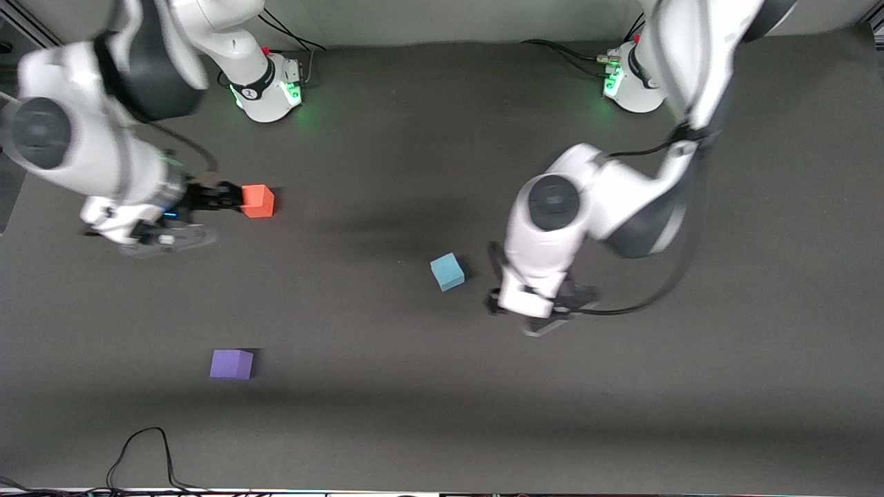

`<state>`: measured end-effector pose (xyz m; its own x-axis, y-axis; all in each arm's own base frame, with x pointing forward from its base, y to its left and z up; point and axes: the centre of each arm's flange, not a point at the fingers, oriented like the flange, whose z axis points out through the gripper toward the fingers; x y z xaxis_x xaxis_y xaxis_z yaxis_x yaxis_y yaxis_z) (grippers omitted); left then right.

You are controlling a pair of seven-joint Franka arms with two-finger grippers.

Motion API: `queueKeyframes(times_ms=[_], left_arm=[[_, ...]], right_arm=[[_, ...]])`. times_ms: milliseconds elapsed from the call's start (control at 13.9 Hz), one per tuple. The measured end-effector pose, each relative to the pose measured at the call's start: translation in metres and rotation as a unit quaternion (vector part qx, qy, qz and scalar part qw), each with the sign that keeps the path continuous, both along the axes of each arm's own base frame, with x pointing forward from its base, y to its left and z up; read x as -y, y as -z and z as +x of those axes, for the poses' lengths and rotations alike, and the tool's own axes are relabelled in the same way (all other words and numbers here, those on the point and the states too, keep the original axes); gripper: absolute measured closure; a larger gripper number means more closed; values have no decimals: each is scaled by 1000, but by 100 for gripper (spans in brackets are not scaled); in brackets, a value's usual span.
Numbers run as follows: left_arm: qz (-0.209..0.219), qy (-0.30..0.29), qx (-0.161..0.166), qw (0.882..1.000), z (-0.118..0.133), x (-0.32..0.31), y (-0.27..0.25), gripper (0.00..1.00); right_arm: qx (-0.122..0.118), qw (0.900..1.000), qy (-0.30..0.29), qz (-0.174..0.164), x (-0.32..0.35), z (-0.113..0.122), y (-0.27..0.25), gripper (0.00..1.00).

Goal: Place blue block between orange and purple blocks
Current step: 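Release the blue block while the right gripper reaches toward it, then lower the right gripper onto the blue block and grasp it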

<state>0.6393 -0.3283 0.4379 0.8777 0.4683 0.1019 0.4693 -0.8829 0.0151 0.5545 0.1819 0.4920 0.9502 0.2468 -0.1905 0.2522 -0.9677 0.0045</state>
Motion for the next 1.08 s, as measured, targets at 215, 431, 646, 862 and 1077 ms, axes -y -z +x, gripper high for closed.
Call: queueKeyframes(times_ms=[215, 431, 646, 862, 1077], left_arm=[[14, 36, -30, 999, 7, -98, -55, 0], [18, 86, -77, 993, 5, -198, -81, 0], [33, 128, -99, 986, -13, -261, -101, 0], [42, 151, -112, 981, -43, -301, -115, 0], [40, 197, -119, 972, -64, -332, -118, 2]], right_arm=[[18, 997, -18, 66, -72, 35, 15, 0], [69, 992, -50, 93, -139, 59, 36, 0], [107, 984, -88, 110, -217, 49, 80, 0], [113, 985, -74, 109, -260, 38, 137, 0], [125, 984, -69, 111, -296, 22, 194, 0]])
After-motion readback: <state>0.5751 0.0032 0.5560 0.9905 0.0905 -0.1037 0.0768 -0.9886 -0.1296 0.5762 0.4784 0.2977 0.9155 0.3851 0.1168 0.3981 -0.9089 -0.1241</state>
